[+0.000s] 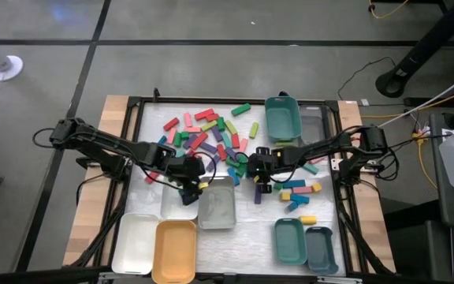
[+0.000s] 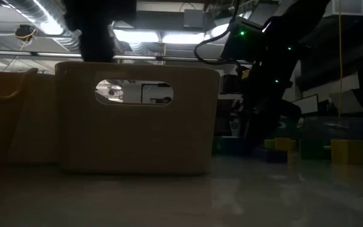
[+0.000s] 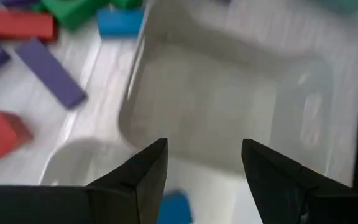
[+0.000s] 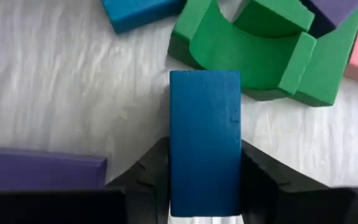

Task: Sort blocks
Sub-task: Put the blue block into the top white bin

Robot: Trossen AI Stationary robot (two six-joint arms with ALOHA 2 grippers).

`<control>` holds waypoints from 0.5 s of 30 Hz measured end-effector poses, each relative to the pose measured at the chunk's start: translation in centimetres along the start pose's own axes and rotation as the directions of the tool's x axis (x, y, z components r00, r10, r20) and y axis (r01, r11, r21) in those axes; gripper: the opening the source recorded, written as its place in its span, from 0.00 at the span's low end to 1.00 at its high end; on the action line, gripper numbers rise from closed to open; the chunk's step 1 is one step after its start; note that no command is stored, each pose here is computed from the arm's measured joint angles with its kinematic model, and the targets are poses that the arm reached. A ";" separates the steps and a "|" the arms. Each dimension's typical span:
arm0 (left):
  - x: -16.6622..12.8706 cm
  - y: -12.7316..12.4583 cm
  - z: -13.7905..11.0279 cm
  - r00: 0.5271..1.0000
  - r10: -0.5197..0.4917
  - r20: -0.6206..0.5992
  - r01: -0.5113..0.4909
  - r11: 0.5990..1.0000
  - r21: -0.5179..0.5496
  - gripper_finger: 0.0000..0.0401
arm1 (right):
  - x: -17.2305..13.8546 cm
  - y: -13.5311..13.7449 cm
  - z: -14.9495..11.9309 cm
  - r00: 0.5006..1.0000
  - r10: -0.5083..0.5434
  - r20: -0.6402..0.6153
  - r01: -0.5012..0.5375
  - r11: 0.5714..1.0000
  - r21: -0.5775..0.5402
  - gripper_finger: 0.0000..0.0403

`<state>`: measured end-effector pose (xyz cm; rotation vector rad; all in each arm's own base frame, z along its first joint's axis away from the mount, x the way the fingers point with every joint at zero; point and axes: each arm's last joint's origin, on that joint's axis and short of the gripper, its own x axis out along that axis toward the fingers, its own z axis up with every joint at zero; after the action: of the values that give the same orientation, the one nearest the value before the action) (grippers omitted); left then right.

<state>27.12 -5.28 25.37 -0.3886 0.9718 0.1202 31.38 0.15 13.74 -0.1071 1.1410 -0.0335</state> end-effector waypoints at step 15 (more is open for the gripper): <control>-0.9 2.0 3.1 0.975 -0.011 0.220 0.077 0.954 -0.291 0.48 | -5.3 -1.0 7.5 0.989 -0.055 0.138 0.076 0.985 -0.156 0.32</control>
<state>28.53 -2.16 27.10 -0.6609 0.7288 0.2653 36.01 0.08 21.74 -0.2866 1.0051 0.0068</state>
